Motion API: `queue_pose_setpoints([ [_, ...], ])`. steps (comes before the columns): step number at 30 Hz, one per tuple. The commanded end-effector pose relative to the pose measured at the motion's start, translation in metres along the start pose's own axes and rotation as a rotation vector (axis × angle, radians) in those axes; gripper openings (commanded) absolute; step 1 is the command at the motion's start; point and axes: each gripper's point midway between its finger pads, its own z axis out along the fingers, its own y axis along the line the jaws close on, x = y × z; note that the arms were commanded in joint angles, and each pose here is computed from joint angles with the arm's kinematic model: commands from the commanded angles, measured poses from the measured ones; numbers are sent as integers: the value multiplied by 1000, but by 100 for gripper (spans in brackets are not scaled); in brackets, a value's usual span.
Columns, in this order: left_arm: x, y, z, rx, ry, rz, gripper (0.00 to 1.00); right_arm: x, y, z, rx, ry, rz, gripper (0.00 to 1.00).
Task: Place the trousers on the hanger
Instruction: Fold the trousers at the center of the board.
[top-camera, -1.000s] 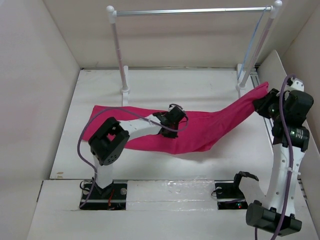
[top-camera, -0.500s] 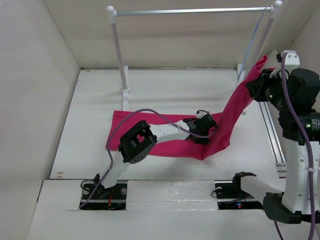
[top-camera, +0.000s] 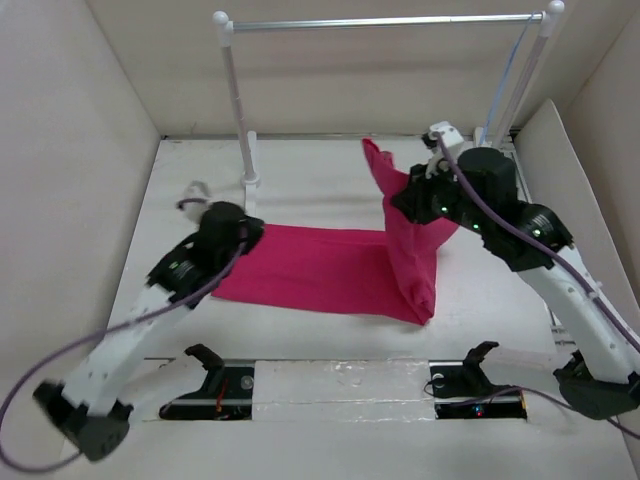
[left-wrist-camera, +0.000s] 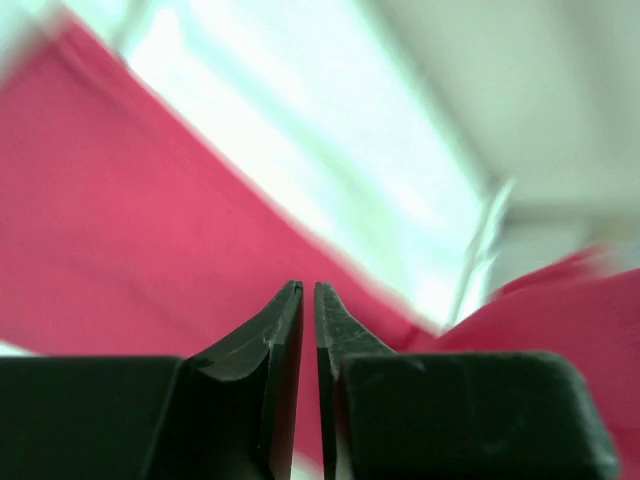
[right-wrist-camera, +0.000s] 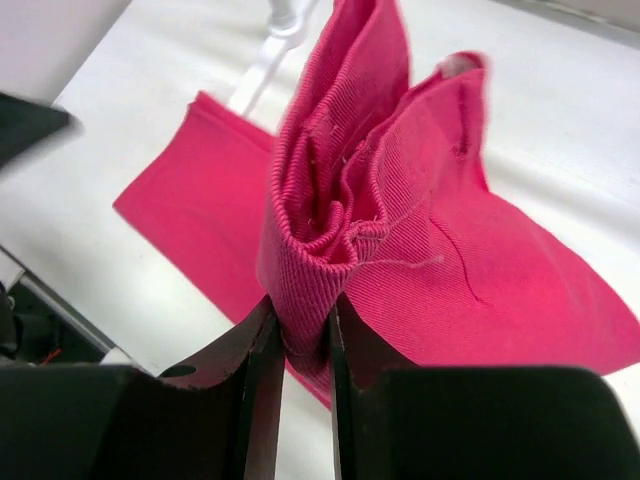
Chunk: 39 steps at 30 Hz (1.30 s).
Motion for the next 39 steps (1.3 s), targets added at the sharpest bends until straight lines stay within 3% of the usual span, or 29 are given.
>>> queue_pose_setpoints([
  [1,-64,40,-22,-43,-185,-48,8,-57,49,19,-67,-190,38,0],
  [4,-113,36,-45,-27,-278,-48,9,-60,94,54,-137,-161,25,0],
  [7,-131,28,-50,-49,-305,-27,9,-56,134,93,-181,-128,19,0],
  [12,-168,1,-74,2,-416,-12,10,-6,219,154,-310,-15,13,1],
  [13,-173,0,-76,-6,-432,-9,10,18,242,176,-379,38,39,7],
  [15,-181,-4,-82,-12,-449,4,10,47,271,190,-463,99,61,42],
  [16,-182,-3,-82,-21,-457,10,11,80,278,204,-494,197,55,58],
  [18,-178,1,-77,-32,-444,36,14,84,273,203,-486,246,37,67],
  [20,-167,3,-67,-22,-397,58,15,69,258,185,-452,197,-14,66],
  [21,-151,15,-51,-49,-346,76,16,92,239,184,-411,236,-27,64],
  [23,-120,25,-29,-31,-234,82,16,66,215,155,-403,158,-2,58],
  [24,-96,42,-7,-36,-177,83,16,106,194,154,-367,232,-10,52],
  [25,-71,41,4,16,-84,83,18,113,178,149,-334,231,-5,43],
  [26,-54,50,19,10,-25,81,18,127,168,142,-314,253,-6,18],
  [27,-36,61,37,9,16,81,18,129,153,128,-293,247,3,5],
  [28,-20,61,45,37,83,83,18,175,130,125,-242,348,6,0],
  [32,22,85,92,-57,240,208,21,244,93,106,-225,473,29,0],
  [33,4,87,95,-136,191,239,22,246,96,104,-254,465,34,7],
  [34,-16,92,97,-222,133,281,26,259,95,102,-271,490,30,26],
  [35,-16,92,97,-223,132,281,32,262,94,101,-268,496,30,35],
  [37,-46,100,96,-306,54,304,48,269,97,104,-293,519,17,43],
  [39,-59,128,100,-413,67,275,49,275,95,108,-283,536,9,44],
])
